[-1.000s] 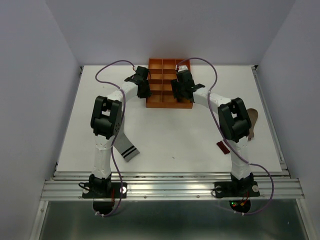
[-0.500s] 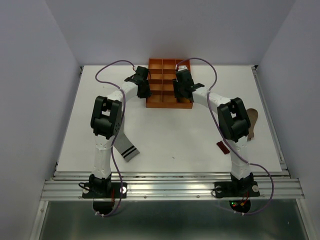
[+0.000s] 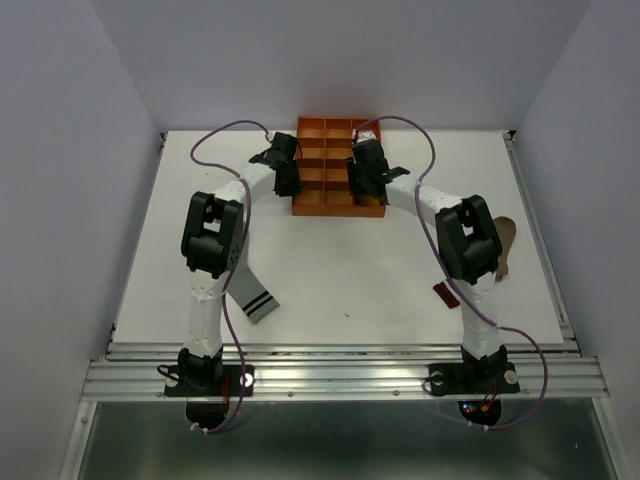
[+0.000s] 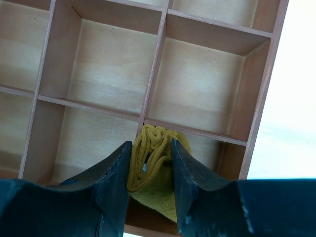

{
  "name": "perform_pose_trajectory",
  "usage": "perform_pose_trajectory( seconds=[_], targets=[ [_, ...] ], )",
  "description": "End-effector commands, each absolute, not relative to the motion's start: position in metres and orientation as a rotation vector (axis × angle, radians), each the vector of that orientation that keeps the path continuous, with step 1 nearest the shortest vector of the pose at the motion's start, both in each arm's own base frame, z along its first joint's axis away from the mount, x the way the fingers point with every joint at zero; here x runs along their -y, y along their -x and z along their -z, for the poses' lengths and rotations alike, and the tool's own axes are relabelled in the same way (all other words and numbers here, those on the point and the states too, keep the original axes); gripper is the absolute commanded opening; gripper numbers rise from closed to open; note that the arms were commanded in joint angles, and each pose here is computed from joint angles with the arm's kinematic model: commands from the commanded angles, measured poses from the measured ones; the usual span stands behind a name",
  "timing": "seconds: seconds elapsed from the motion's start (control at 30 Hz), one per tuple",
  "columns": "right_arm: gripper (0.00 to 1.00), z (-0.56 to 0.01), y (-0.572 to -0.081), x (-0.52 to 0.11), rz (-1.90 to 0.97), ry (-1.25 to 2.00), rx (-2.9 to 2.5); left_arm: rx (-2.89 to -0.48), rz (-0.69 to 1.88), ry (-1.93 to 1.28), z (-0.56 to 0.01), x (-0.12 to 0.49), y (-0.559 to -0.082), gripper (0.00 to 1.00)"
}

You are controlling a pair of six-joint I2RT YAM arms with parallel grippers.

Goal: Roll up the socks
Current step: Place the sock in the storage box.

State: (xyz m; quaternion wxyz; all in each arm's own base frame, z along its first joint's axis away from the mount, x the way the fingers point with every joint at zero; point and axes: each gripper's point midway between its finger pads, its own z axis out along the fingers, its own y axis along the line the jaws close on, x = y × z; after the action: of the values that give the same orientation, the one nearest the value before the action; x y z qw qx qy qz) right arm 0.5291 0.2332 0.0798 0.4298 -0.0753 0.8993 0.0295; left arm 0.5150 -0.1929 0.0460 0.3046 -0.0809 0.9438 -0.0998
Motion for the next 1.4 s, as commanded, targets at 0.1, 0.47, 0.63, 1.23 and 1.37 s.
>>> perform_pose_trajectory(
  seconds=[0.1,0.47,0.63,1.23,1.37],
  targets=[
    [0.27,-0.106,-0.531,-0.205,-0.051,0.151,-2.2,-2.531,0.156,0.367,-0.017,0.161,-0.52,0.0],
    [0.26,-0.112,-0.531,-0.199,-0.12,0.122,-2.2,-2.535,0.141,0.387,-0.014,0.158,-0.519,0.0],
    [0.26,-0.115,-0.532,-0.193,-0.121,0.1,-2.194,-2.537,0.152,0.382,-0.014,0.16,-0.52,0.0],
    [0.09,-0.068,-0.513,-0.217,-0.214,0.319,-2.287,-2.537,0.171,0.363,-0.016,0.164,-0.522,0.0],
    [0.01,-0.048,-0.504,-0.227,-0.198,0.401,-2.334,-2.538,0.185,0.361,-0.017,0.166,-0.522,0.0]
  ],
)
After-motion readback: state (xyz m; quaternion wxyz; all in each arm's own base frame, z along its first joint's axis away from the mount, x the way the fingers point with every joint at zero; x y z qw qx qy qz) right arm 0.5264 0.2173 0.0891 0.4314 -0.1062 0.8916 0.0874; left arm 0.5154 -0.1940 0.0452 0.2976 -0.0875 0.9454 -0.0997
